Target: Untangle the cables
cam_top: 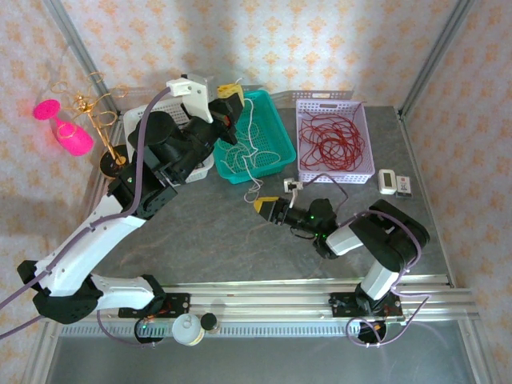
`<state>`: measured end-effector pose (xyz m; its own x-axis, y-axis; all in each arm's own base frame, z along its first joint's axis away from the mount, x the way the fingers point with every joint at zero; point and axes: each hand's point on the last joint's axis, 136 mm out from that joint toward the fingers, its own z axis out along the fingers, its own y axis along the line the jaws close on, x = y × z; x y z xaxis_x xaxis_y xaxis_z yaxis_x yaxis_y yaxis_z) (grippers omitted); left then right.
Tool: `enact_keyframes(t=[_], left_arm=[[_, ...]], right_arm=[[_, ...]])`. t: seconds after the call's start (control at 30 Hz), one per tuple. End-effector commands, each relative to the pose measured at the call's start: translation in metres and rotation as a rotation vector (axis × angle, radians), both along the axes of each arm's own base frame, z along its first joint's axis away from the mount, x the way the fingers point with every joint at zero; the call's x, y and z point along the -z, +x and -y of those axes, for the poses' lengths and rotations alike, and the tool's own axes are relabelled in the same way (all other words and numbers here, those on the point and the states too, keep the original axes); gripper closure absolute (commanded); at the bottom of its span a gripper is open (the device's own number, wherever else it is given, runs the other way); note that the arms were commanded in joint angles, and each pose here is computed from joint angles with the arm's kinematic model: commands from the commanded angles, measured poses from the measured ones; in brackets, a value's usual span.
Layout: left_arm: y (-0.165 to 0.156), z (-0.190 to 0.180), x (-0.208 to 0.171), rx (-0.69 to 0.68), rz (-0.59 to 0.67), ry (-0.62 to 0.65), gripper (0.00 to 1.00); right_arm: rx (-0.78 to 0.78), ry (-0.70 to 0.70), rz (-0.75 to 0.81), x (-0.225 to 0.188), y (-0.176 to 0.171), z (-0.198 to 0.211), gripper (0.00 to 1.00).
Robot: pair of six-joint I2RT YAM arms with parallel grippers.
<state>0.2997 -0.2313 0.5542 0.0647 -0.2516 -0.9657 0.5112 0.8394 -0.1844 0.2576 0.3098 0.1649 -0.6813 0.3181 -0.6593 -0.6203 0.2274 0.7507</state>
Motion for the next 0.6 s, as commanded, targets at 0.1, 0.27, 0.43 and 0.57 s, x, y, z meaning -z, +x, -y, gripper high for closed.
enact_keyframes(t=[0.1,0.27,0.43,0.57], left_arm=[[-0.01,-0.001,-0.021,0.027,0.048,-0.029,1.0],[-0.011,-0.003,-0.022,0.026,0.049,-0.029,1.0],[-0.01,-0.002,-0.02,0.024,0.046,-0.027,1.0],[-0.011,-0.002,-0.02,0.03,0.045,-0.03,1.0]], right_arm=[[-0.022,0.056,0.053,-0.015,0.005,-0.009,0.53],[-0.016,0.062,0.053,-0.015,0.01,-0.012,0.52],[-0.007,0.072,0.061,-0.02,0.016,-0.015,0.5],[0.006,0.073,0.048,-0.017,0.021,-0.017,0.56]])
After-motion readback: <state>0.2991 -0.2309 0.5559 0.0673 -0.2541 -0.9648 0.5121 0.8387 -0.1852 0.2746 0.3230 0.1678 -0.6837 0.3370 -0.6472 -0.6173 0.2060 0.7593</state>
